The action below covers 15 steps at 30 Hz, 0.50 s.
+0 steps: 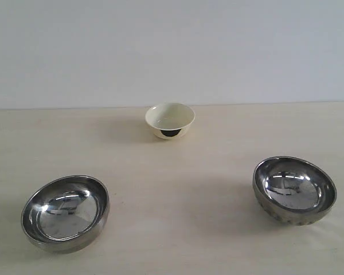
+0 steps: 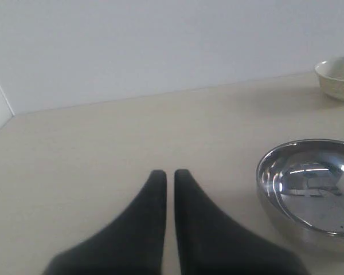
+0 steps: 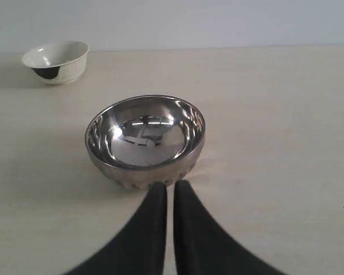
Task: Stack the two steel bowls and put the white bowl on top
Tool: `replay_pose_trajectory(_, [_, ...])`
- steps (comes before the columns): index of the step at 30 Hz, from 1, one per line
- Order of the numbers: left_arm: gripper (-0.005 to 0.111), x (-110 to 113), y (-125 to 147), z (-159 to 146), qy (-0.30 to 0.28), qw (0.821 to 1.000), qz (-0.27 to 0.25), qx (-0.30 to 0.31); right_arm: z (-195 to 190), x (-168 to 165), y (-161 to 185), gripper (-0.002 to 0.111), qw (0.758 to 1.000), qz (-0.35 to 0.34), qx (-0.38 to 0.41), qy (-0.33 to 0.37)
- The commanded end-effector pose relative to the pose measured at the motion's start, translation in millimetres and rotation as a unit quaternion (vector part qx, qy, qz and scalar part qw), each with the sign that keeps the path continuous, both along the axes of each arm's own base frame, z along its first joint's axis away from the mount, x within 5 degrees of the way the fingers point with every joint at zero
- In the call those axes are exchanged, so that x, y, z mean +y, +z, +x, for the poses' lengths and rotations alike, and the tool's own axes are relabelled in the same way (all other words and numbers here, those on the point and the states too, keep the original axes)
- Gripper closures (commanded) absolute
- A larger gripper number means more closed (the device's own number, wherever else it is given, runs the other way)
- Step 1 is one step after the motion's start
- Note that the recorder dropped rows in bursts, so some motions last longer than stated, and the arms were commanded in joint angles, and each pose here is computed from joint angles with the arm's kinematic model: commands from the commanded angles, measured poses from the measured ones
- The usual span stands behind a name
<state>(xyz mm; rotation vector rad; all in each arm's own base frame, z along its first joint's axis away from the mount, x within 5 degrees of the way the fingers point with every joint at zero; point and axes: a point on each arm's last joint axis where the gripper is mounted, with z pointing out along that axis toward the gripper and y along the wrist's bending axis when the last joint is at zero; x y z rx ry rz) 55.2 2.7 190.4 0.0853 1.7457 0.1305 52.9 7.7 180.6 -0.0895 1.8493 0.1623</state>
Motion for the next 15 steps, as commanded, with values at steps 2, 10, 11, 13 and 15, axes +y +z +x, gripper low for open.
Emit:
replay_pose_trajectory(2, [0.103, -0.1, -0.2, 0.0, 0.002, 1.000, -0.009, -0.005, -0.1, -0.5, 0.6, 0.107, 1.000, -0.002, -0.005, -0.003])
replay_pose_trajectory(10, [0.103, -0.1, -0.2, 0.0, 0.002, 1.000, -0.009, -0.005, -0.2, 0.1, 0.6, 0.107, 0.999, 0.033, 0.001, -0.009])
replay_pose_trajectory(11, [0.103, -0.1, -0.2, 0.0, 0.002, 1.000, -0.009, -0.005, -0.4, 0.8, 0.5, 0.107, 0.998, 0.066, 0.007, -0.015])
replay_pose_trajectory(13, [0.103, -0.1, -0.2, 0.0, 0.002, 1.000, -0.009, -0.005, -0.6, 2.3, 0.8, 0.107, 0.988, 0.152, 0.021, -0.031])
replay_pose_trajectory(15, [0.103, -0.1, -0.2, 0.0, 0.002, 1.000, -0.009, -0.005, -0.6, 3.4, 1.4, 0.107, 0.971, 0.231, 0.033, -0.046])
